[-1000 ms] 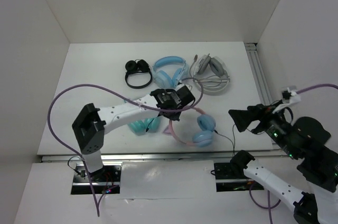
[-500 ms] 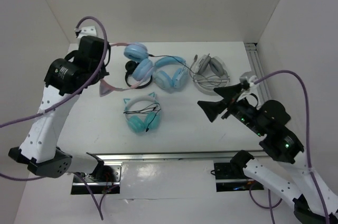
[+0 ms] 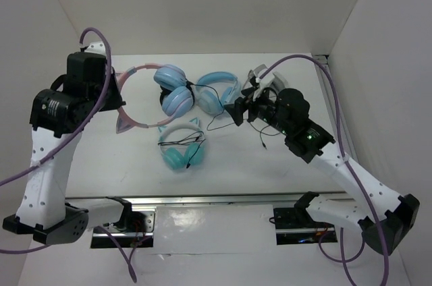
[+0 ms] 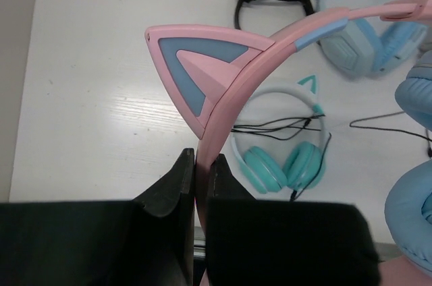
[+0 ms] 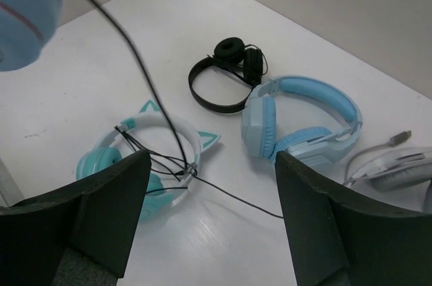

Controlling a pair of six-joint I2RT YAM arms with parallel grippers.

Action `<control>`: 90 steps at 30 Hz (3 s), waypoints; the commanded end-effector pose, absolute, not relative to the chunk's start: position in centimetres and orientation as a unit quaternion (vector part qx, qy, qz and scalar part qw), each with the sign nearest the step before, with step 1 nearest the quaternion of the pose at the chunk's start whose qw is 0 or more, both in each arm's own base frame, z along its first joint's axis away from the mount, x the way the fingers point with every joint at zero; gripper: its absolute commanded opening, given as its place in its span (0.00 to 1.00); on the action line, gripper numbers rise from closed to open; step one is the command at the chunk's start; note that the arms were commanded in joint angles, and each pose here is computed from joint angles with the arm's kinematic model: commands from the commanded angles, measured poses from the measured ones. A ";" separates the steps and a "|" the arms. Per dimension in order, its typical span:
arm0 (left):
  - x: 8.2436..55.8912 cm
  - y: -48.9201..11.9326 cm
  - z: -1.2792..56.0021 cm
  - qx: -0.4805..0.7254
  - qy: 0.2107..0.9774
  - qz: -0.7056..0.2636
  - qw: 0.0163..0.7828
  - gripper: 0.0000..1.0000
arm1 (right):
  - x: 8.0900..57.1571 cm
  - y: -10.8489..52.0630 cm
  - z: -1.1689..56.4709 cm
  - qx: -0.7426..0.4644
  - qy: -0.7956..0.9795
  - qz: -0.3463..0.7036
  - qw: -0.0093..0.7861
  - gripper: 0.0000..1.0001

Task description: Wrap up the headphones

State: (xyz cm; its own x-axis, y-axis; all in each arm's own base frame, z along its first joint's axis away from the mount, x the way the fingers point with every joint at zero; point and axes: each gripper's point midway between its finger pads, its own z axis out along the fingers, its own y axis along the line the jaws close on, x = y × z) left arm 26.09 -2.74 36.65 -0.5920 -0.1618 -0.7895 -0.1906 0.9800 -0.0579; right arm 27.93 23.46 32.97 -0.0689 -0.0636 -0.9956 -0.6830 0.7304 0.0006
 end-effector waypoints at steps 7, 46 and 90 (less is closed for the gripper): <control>23.4 -4.7 43.0 -0.069 0.839 -0.089 0.532 0.00 | 27.4 26.0 37.9 -0.278 0.604 0.319 0.675 0.78; 23.5 -8.2 46.3 -0.151 0.757 -0.261 0.580 0.00 | 24.4 25.1 28.4 -0.146 0.694 0.280 0.647 0.00; 21.2 -24.8 28.9 0.351 0.788 -0.104 0.495 0.00 | 18.7 24.6 38.7 -0.283 0.708 0.008 0.647 0.00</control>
State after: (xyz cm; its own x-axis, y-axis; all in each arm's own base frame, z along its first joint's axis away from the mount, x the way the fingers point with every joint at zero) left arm 22.37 -21.93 24.61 -0.3775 0.5310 -0.7587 0.5852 0.7718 0.2489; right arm 18.77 23.78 37.65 -0.0369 -0.3945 -0.9181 -0.4014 0.8472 -0.3479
